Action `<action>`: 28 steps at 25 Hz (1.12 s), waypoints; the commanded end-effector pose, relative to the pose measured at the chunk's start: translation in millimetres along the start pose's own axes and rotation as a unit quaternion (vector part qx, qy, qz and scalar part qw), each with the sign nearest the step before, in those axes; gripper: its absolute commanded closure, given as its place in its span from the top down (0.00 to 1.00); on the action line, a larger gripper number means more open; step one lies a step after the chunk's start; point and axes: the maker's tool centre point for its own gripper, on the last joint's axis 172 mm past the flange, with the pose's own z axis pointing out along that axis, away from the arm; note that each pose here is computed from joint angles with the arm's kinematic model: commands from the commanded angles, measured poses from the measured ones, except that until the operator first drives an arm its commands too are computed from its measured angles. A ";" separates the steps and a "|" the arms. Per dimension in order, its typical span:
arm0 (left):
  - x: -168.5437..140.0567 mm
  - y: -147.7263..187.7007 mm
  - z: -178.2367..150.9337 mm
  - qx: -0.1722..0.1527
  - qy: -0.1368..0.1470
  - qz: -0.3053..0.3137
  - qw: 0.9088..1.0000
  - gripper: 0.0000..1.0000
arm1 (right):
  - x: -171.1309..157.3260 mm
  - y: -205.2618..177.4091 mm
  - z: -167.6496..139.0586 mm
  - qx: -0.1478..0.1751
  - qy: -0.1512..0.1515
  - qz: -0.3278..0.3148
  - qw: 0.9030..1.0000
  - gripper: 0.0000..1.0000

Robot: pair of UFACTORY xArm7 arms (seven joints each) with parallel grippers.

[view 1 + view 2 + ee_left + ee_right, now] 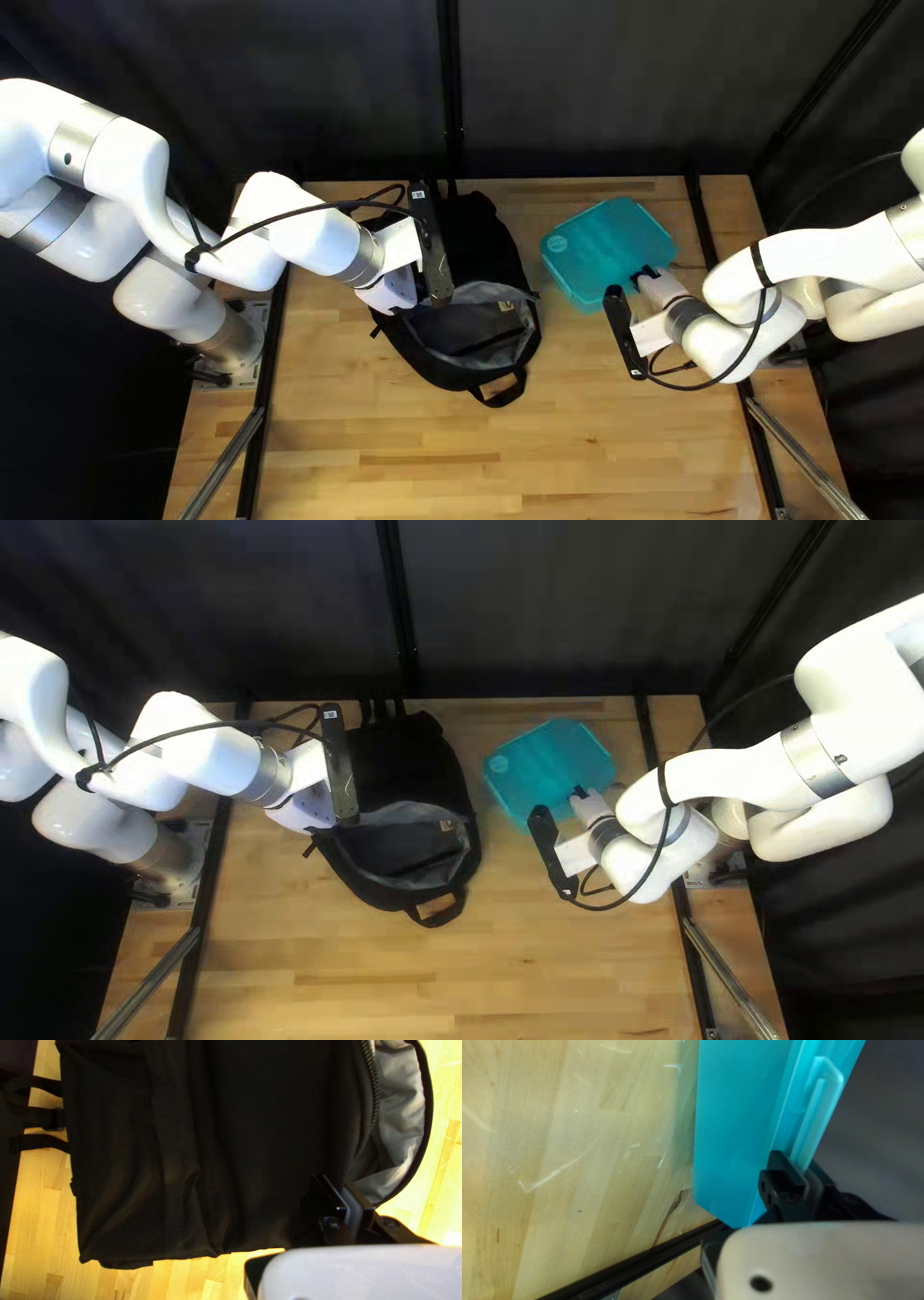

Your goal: Remove a lunch box from a kids backpack

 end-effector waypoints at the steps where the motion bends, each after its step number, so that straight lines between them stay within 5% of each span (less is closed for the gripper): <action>1: 0.7 0.3 0.2 -0.001 0.001 -0.001 1.000 0.00 | -0.6 -6.4 1.6 0.002 0.004 -0.001 1.000 0.11; 2: 1.1 0.4 0.2 -0.001 0.001 -0.001 1.000 0.00 | -0.3 -7.8 0.9 0.003 0.006 -0.001 1.000 0.39; 3: 1.5 0.4 0.2 -0.001 0.001 -0.001 1.000 0.00 | -0.7 -8.1 0.0 0.003 0.008 -0.003 1.000 0.82; 5: 2.3 0.4 0.0 -0.002 0.002 -0.001 1.000 0.00 | -2.0 -7.1 -2.7 0.004 0.010 -0.003 1.000 1.00; 11: 4.5 1.5 0.0 -0.002 0.002 0.001 1.000 0.00 | -7.6 6.4 -18.0 -0.001 0.009 -0.006 1.000 1.00; 28: 9.0 4.5 0.8 -0.002 0.002 0.006 1.000 0.00 | -42.9 132.8 -71.0 -0.006 -0.037 -0.025 0.999 1.00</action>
